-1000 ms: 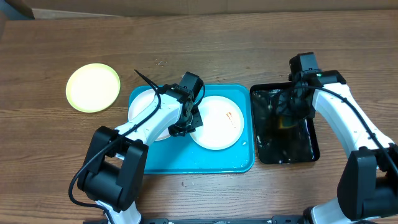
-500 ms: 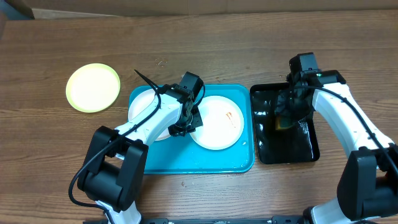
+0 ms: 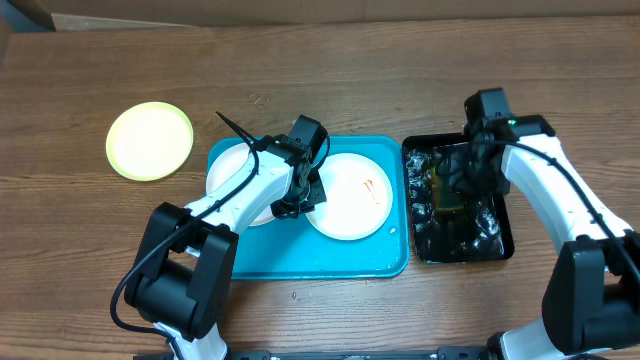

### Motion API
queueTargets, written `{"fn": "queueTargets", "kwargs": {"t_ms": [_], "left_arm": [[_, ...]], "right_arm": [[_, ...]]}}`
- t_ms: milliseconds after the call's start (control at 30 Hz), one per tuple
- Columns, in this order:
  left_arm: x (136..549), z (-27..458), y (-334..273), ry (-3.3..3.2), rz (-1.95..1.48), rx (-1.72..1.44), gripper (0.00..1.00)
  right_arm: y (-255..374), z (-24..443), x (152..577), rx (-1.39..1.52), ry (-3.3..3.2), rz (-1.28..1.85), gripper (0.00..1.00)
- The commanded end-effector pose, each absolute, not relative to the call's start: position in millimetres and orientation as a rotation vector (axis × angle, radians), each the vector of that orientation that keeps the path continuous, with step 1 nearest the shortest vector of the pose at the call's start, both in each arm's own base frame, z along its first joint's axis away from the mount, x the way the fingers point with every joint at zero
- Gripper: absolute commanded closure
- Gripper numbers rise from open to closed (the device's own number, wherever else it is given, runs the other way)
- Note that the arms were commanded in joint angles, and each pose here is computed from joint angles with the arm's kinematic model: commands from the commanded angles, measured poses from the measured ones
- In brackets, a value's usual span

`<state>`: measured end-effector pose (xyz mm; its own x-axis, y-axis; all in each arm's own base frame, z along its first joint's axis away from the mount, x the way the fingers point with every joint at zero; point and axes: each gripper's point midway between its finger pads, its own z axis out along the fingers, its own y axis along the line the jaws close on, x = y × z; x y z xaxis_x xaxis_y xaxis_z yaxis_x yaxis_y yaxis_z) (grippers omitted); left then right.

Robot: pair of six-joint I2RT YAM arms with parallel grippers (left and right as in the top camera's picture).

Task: Clean dirty plates on tray and stack at the side

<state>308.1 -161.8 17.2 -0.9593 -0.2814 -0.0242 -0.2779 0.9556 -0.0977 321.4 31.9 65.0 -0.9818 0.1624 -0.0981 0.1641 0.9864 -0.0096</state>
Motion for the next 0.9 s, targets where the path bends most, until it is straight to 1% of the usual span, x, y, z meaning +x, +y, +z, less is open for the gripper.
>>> {"fn": "queueTargets", "kwargs": {"t_ms": [0, 200, 433, 567, 767, 833, 867], "left_arm": [[308, 10, -155, 3.071, -0.106, -0.473, 0.96], [310, 10, -157, 3.068, -0.122, -0.473, 0.96], [310, 11, -158, 3.066, -0.125, -0.472, 0.96], [310, 11, -158, 3.065, -0.126, -0.472, 0.96], [310, 11, -158, 3.066, -0.125, -0.472, 0.96], [310, 11, -158, 3.066, -0.126, -0.472, 0.96], [310, 11, -158, 3.066, -0.126, -0.472, 0.96]], "right_arm": [[37, 63, 322, 0.261, 3.023, 0.026, 0.41], [42, 56, 325, 0.258, 3.015, 0.071, 0.42], [43, 27, 325, 0.253, 2.971, 0.086, 0.42], [55, 17, 324, 0.224, 2.953, 0.199, 0.42], [51, 12, 325, 0.226, 2.939, 0.164, 0.41], [43, 12, 327, 0.232, 2.925, 0.096, 0.46], [39, 12, 329, 0.235, 2.918, 0.065, 0.51]]}}
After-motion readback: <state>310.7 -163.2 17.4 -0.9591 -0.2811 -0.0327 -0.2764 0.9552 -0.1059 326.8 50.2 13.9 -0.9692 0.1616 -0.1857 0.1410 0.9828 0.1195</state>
